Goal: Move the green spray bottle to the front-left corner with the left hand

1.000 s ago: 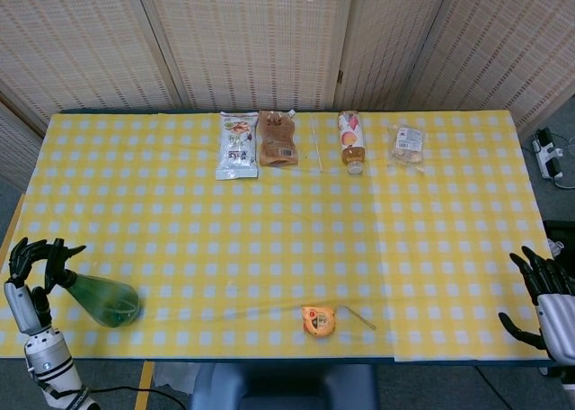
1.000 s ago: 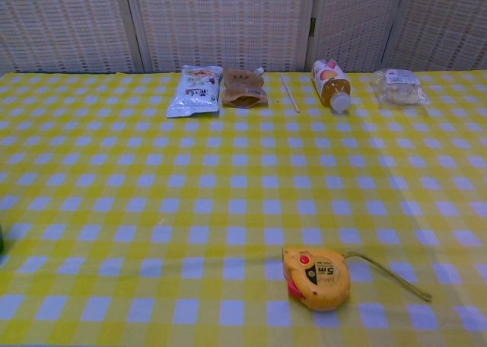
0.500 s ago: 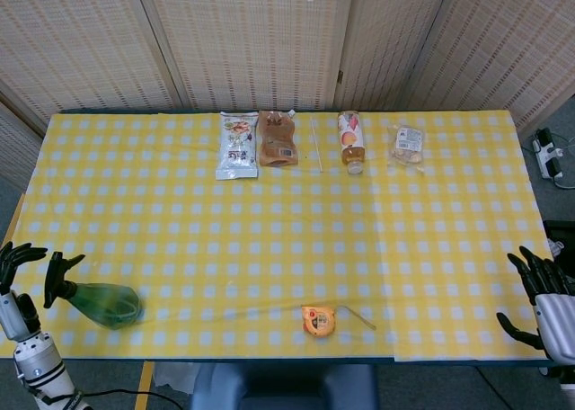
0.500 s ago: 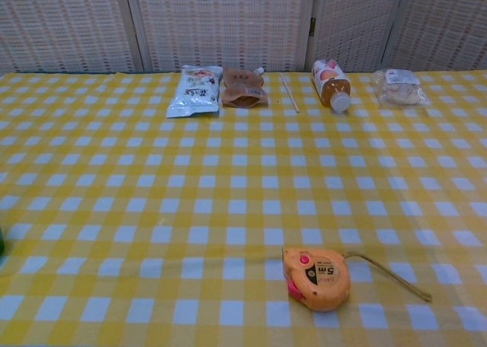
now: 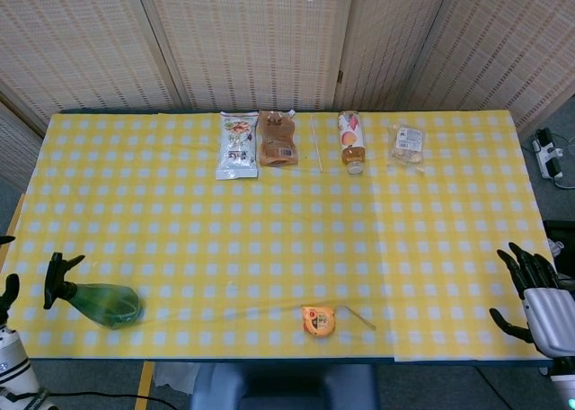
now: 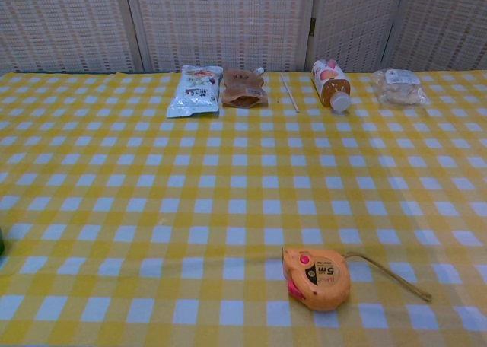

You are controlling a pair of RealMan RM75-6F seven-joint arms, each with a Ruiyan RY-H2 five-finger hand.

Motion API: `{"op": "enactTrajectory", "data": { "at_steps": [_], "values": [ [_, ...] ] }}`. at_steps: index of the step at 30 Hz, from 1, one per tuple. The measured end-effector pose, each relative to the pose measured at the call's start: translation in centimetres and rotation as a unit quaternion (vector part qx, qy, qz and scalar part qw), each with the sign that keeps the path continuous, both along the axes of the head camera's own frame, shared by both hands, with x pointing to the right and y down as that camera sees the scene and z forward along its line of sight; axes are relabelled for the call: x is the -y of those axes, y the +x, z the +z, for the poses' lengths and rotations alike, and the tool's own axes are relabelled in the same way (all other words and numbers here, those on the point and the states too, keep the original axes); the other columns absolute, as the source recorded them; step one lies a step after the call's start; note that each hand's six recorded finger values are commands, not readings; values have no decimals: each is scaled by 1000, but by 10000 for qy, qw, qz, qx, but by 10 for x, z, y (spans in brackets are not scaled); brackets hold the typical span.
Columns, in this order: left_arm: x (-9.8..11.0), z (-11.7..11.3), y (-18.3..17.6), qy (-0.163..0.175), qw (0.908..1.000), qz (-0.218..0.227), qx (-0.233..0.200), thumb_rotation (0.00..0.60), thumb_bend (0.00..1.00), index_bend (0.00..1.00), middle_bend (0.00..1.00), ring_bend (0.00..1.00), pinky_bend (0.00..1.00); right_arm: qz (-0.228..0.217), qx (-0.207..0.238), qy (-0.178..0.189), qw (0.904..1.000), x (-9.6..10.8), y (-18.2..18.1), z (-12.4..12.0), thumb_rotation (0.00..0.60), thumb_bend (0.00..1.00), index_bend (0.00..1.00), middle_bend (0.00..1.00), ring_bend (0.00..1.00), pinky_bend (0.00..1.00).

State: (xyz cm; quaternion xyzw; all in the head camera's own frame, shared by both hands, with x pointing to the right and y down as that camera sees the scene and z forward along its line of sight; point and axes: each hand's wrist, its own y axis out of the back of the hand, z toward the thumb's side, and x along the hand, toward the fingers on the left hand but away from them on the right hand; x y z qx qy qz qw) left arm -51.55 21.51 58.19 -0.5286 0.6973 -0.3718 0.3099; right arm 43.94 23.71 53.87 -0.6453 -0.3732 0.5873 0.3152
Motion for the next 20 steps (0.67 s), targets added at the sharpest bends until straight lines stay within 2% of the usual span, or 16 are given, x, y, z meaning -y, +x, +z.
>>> {"op": "enactTrajectory", "data": {
  "at_steps": [2,3,4,7,10,14,16,20],
  "values": [
    [5,-2,-13,-595,9969,194,469,517,170,120,182,89,92,-43,13,-53,10000,2,-4,6,600,308,0,0,0,0],
    [6,-2,-19,-890,9934,265,679,575,170,89,134,54,58,-59,25,-80,9999,3,-6,8,600,307,0,0,0,0],
    [8,-4,-27,-1295,9864,338,955,599,170,74,103,28,20,-81,39,-120,9999,5,-8,12,600,308,0,0,0,0],
    [10,-9,-37,-2167,9636,440,1500,600,171,64,86,15,0,-134,58,-224,9996,7,-13,24,600,308,0,0,0,0],
    [7,-11,-29,-2681,9444,560,1819,600,171,62,86,16,0,-131,69,-292,9995,9,-15,34,600,308,0,0,0,0],
    [0,-9,-20,-3042,9254,658,2164,600,171,12,82,13,0,-134,33,-300,9995,11,-13,38,600,309,0,0,0,0],
    [-4,-7,-14,-3172,9194,690,2221,600,173,7,81,13,0,-109,38,-251,9996,11,-12,36,600,309,0,0,0,0],
    [-7,-7,-9,-3241,9139,712,2338,600,174,12,80,12,0,-55,63,-185,9998,12,-9,32,600,308,0,0,0,0]
  ]
}}
